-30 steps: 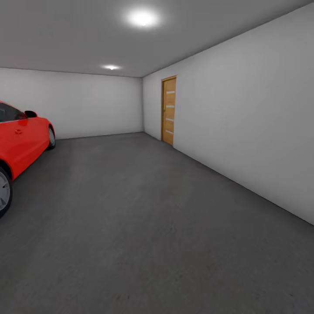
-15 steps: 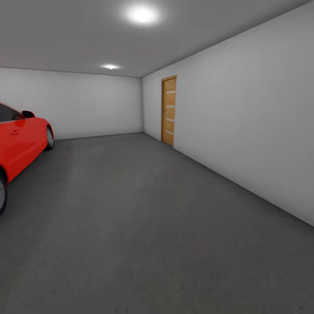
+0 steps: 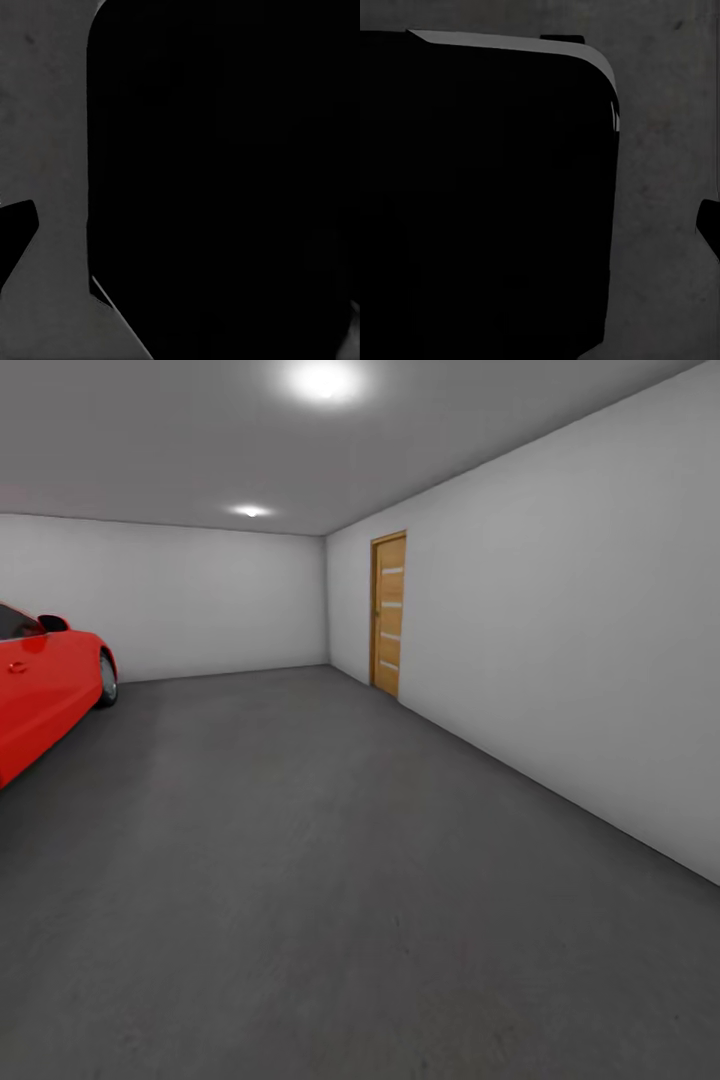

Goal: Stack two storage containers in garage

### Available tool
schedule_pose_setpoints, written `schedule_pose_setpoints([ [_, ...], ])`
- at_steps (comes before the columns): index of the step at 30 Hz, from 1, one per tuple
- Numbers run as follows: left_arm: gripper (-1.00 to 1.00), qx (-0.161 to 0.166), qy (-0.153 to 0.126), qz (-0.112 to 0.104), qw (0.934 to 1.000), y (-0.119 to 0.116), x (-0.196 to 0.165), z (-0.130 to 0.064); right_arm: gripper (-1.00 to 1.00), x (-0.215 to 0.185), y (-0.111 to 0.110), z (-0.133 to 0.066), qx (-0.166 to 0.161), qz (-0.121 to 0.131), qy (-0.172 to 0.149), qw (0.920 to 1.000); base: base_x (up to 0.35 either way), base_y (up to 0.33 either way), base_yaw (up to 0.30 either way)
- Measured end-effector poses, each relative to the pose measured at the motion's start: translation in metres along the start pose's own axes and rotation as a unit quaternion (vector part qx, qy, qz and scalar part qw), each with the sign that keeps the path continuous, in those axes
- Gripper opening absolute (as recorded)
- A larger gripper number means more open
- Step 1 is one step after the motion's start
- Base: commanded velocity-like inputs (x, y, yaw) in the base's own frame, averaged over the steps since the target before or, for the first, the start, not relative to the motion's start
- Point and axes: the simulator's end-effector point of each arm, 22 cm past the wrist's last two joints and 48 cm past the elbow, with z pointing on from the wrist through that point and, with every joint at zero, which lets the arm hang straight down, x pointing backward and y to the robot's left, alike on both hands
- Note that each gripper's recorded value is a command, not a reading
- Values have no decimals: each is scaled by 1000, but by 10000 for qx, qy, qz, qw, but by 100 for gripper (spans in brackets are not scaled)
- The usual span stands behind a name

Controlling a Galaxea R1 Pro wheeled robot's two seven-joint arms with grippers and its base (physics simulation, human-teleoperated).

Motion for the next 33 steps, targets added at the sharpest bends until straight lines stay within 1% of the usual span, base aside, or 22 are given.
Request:
schedule_pose_setpoints([
  [5, 100, 4, -1, -11, 10000, -1, 0, 0, 100, -1, 0, 0, 5, -2, -20, 10000, 322, 0, 5],
  [8, 100, 7, -2, -14, 10000, -1, 0, 0, 100, -1, 0, 0, 6, -2, -29, 10000, 322, 0, 144],
  [23, 100, 7, -3, -14, 10000, -1, 0, 0, 100, -2, -1, 0, 9, 11, -50, 10000, 322, 0, 251],
  [33, 100, 7, -3, -13, 10000, -1, 0, 0, 100, -2, -2, 0, 14, 0, -50, 10000, 323, 0, 42],
])
